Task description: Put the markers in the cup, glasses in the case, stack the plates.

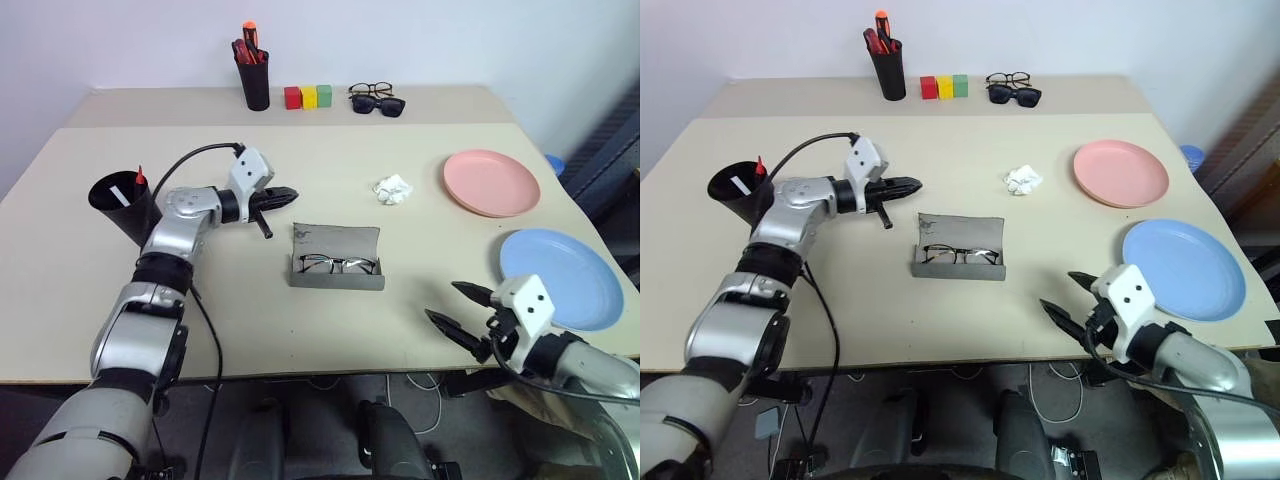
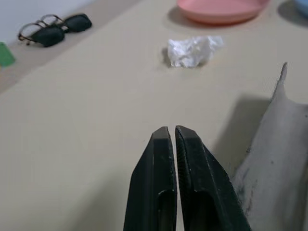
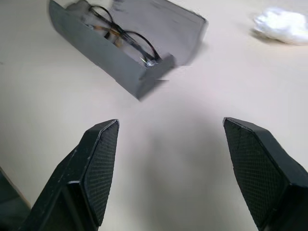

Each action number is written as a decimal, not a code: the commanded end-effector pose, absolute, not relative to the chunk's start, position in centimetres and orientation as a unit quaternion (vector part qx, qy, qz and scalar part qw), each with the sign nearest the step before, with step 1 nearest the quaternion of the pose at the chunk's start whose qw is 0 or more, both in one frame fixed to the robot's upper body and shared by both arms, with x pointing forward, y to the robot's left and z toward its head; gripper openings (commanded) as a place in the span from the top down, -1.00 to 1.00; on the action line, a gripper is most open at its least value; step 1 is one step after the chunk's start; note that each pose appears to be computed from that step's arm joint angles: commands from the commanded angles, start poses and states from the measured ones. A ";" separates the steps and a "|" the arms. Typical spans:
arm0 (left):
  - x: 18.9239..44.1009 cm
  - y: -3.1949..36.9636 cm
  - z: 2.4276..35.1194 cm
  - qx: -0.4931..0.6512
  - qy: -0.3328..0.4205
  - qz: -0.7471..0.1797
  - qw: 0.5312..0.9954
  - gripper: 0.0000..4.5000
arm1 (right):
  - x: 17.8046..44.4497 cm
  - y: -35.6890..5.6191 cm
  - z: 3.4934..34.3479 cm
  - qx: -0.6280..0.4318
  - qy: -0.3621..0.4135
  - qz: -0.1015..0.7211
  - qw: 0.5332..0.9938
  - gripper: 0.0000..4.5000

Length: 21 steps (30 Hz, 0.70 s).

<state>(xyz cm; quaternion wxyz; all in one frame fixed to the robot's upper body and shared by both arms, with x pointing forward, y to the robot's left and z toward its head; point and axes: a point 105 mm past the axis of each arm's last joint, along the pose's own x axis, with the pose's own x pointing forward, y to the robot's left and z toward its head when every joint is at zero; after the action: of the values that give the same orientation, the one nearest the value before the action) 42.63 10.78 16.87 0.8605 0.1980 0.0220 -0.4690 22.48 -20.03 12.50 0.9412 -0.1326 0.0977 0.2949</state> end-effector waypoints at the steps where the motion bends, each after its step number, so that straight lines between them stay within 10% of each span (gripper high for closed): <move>1: 42.9 9.4 17.1 0.223 0.028 -0.496 0.838 0.95 | 21.5 -19.9 14.6 -0.142 0.052 0.285 0.947 -0.56; 21: 37.8 7.4 14.5 0.199 0.163 -0.704 0.662 0.95 | 20.9 -18.6 16.5 -0.110 0.006 0.321 0.941 -0.56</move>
<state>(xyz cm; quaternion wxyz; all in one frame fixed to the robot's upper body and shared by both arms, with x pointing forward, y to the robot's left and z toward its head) 38.60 6.92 15.12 0.6878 0.1958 0.1452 -0.6838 20.96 -18.74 15.62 0.9418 -0.1029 0.0225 0.3192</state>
